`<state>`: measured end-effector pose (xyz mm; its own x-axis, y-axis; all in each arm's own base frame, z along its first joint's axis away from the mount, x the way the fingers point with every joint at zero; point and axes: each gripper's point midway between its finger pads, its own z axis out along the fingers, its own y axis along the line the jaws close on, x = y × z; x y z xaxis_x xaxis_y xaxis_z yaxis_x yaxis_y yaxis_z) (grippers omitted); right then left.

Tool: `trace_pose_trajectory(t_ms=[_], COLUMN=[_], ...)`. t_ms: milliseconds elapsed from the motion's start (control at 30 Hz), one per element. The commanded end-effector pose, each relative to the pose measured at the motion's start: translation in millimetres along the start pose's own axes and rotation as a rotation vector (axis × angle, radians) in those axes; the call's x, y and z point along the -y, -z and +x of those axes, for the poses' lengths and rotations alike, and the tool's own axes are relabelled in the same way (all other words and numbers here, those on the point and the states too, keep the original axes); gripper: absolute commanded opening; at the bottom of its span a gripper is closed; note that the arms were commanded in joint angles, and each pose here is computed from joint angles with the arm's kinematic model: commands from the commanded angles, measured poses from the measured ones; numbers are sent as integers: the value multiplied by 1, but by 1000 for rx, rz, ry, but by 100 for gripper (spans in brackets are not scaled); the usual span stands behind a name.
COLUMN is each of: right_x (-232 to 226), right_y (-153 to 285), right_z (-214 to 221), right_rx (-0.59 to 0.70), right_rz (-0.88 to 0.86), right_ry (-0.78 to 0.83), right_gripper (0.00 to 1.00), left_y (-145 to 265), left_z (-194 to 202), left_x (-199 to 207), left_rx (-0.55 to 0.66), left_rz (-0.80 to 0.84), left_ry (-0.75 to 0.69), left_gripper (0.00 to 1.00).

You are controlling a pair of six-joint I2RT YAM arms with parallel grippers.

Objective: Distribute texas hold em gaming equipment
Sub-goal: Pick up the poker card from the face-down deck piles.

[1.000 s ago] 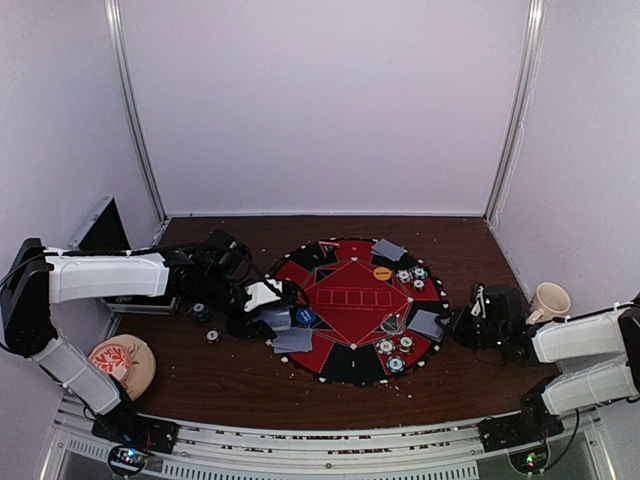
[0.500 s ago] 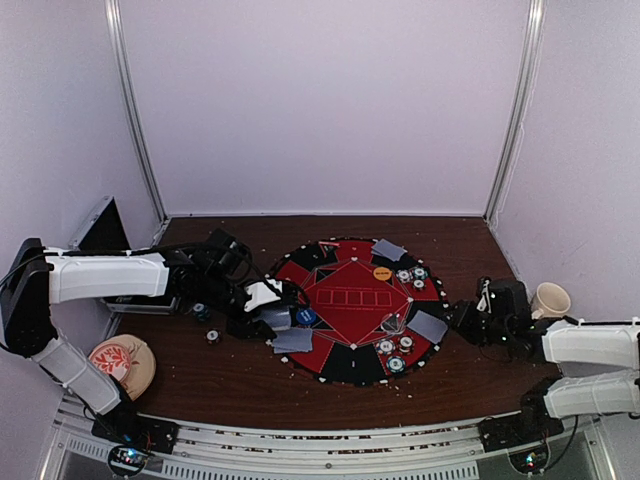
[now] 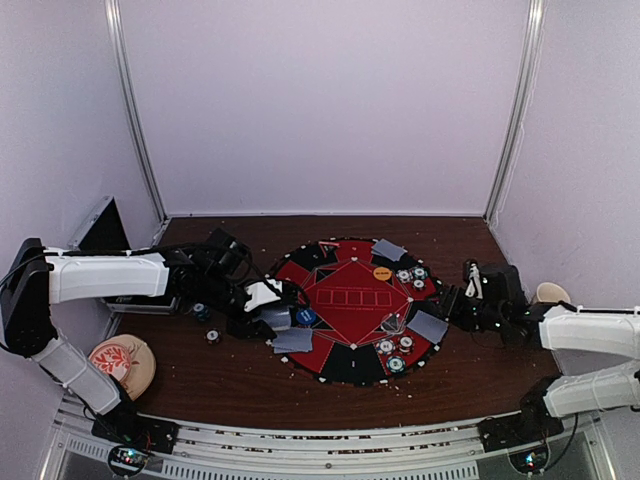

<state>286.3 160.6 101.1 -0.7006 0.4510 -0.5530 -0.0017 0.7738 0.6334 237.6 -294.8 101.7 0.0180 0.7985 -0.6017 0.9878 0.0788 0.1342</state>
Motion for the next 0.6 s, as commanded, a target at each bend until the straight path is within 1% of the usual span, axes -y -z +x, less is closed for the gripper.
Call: trace_pose_trajectory(t_ms=[0,133,300,433,567], right_x=[-85,-152,-221,-256,-274], right_y=[-14,-30,-53,-72,-87], right_z=[7,34,69,94,115], right_rx=[-48,-144,-256,-328,-380], right_rz=[-253,-423,-569,-637,-690], right_ry=[99,157,193,201,182], right_gripper=[66,66,67,67,68], left_y=[3,3,4,7,8], left_z=[-7,-6,-7,-9,-10], left_x=[-6,-6,-5,-5,-4], left_rx=[27,25,30,37,42], left_rz=[-23,-24,-25,-27,-27], left_ry=[-10,-9,-11,-14,-16], left_gripper=[54,54,54,54,54])
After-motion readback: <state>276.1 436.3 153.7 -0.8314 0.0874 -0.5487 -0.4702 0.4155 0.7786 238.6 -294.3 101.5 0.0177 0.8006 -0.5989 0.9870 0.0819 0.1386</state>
